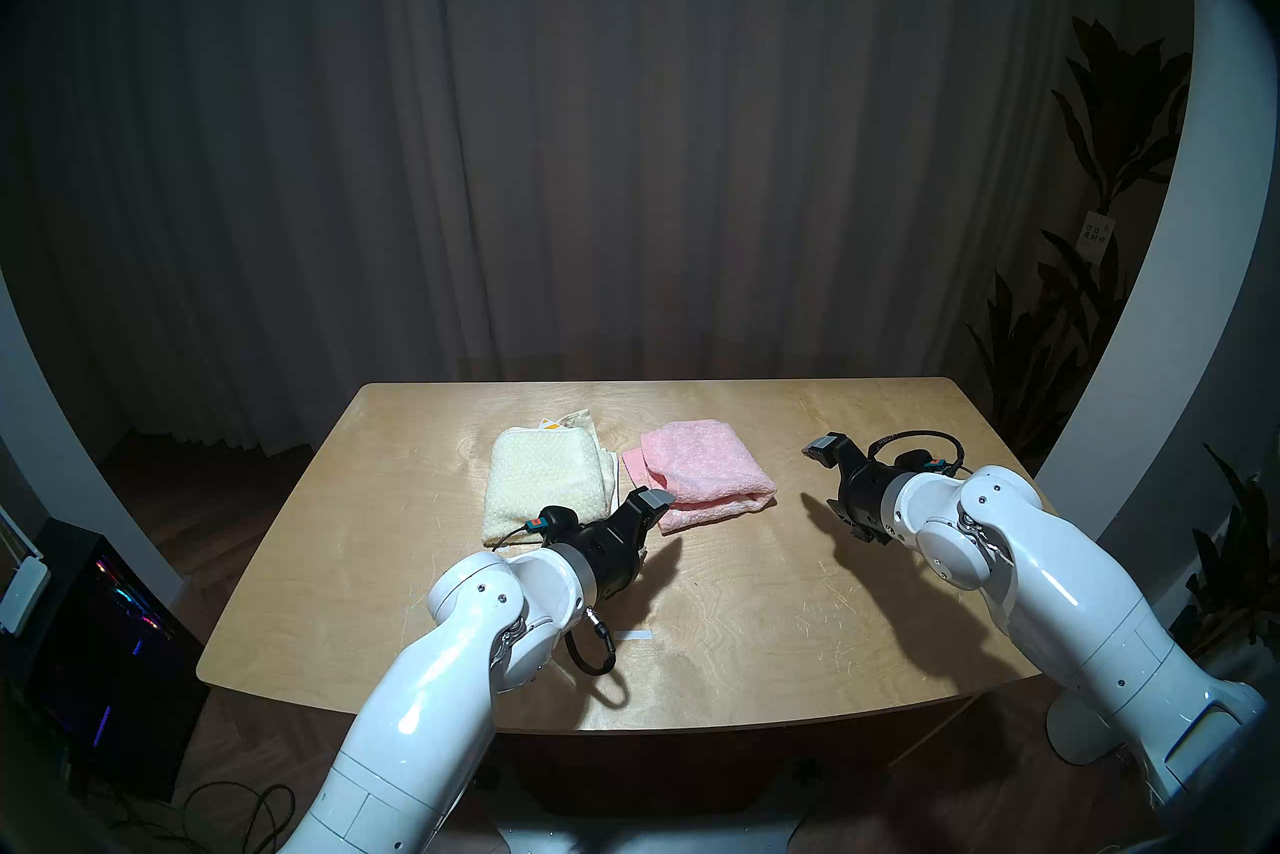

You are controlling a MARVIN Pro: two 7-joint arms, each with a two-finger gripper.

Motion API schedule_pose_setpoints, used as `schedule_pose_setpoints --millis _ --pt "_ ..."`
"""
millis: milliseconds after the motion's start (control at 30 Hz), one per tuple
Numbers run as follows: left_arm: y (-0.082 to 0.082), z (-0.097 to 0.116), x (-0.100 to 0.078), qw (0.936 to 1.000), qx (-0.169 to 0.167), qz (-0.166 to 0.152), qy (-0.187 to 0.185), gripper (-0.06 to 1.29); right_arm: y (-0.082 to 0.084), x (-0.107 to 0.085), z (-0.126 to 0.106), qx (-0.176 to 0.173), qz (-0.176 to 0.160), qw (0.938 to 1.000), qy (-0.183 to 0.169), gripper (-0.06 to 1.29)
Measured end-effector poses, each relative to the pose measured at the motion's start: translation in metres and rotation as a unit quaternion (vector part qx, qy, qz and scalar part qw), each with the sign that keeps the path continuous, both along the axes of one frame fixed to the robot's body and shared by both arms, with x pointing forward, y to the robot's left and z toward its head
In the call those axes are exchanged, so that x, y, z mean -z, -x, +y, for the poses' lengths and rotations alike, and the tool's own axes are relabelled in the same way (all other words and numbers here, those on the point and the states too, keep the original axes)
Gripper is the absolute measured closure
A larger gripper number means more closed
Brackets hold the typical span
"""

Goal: Fold each towel twice and stack them on table

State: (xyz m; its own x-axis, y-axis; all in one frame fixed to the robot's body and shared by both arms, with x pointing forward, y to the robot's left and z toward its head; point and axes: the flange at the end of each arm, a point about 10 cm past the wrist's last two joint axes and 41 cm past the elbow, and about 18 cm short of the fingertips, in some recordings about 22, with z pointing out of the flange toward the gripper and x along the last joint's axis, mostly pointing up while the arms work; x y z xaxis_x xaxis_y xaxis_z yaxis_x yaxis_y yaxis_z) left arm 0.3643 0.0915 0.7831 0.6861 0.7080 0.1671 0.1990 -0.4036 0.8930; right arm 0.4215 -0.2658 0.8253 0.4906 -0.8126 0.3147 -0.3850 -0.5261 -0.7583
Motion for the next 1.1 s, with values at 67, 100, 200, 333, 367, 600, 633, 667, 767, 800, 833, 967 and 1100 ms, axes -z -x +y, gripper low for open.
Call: schedule_pose_setpoints --millis 67,100,200,333,367,600,633,667,767,800,833,967,1100 --pt "-0.003 -0.001 0.001 1.0 -0.001 0.002 0.002 -0.02 -0.004 0.003 0.003 -0.007 0.002 1.0 -0.001 -0.02" --pt "-0.005 -0.001 0.002 1.0 -0.002 0.003 0.003 -0.02 -0.006 0.005 0.005 -0.013 0.004 0.9999 -0.002 -0.02" --pt "-0.01 0.0 0.002 1.0 -0.005 0.004 0.006 -0.02 -0.011 0.009 0.01 -0.023 0.007 0.9997 -0.006 -0.02" --pt "-0.016 0.004 0.004 0.9999 -0.014 0.005 0.008 -0.02 -0.019 0.015 0.019 -0.032 0.013 0.9994 -0.01 -0.02" --pt "-0.017 0.004 0.004 0.9998 -0.015 0.004 0.008 -0.02 -0.02 0.016 0.02 -0.033 0.015 0.9993 -0.011 -0.02" --pt "-0.024 0.003 0.006 0.9999 -0.013 -0.001 0.006 0.01 -0.028 0.021 0.029 -0.038 0.02 0.9989 -0.02 -0.02" --pt "-0.024 0.002 0.006 0.9999 -0.012 -0.002 0.005 0.02 -0.029 0.02 0.029 -0.038 0.02 0.9989 -0.02 -0.02" --pt "-0.025 0.001 0.007 0.9999 -0.01 -0.003 0.005 0.02 -0.03 0.02 0.03 -0.038 0.02 0.9988 -0.021 -0.02" --pt "-0.027 -0.001 0.007 1.0 -0.005 -0.008 0.003 0.04 -0.033 0.021 0.032 -0.04 0.021 0.9988 -0.022 -0.02" --pt "-0.028 -0.002 0.007 1.0 -0.003 -0.009 0.002 0.04 -0.034 0.02 0.032 -0.04 0.021 0.9987 -0.022 -0.02" --pt "-0.029 -0.003 0.007 0.9999 0.0 -0.011 0.001 0.04 -0.035 0.02 0.033 -0.042 0.021 0.9987 -0.021 -0.02" --pt "-0.031 -0.005 0.008 0.9999 0.005 -0.015 -0.001 0.04 -0.036 0.019 0.035 -0.046 0.02 0.9985 -0.021 -0.02" --pt "-0.032 -0.008 0.008 0.9998 0.01 -0.019 -0.001 0.04 -0.039 0.018 0.037 -0.05 0.022 0.9982 -0.024 -0.02"
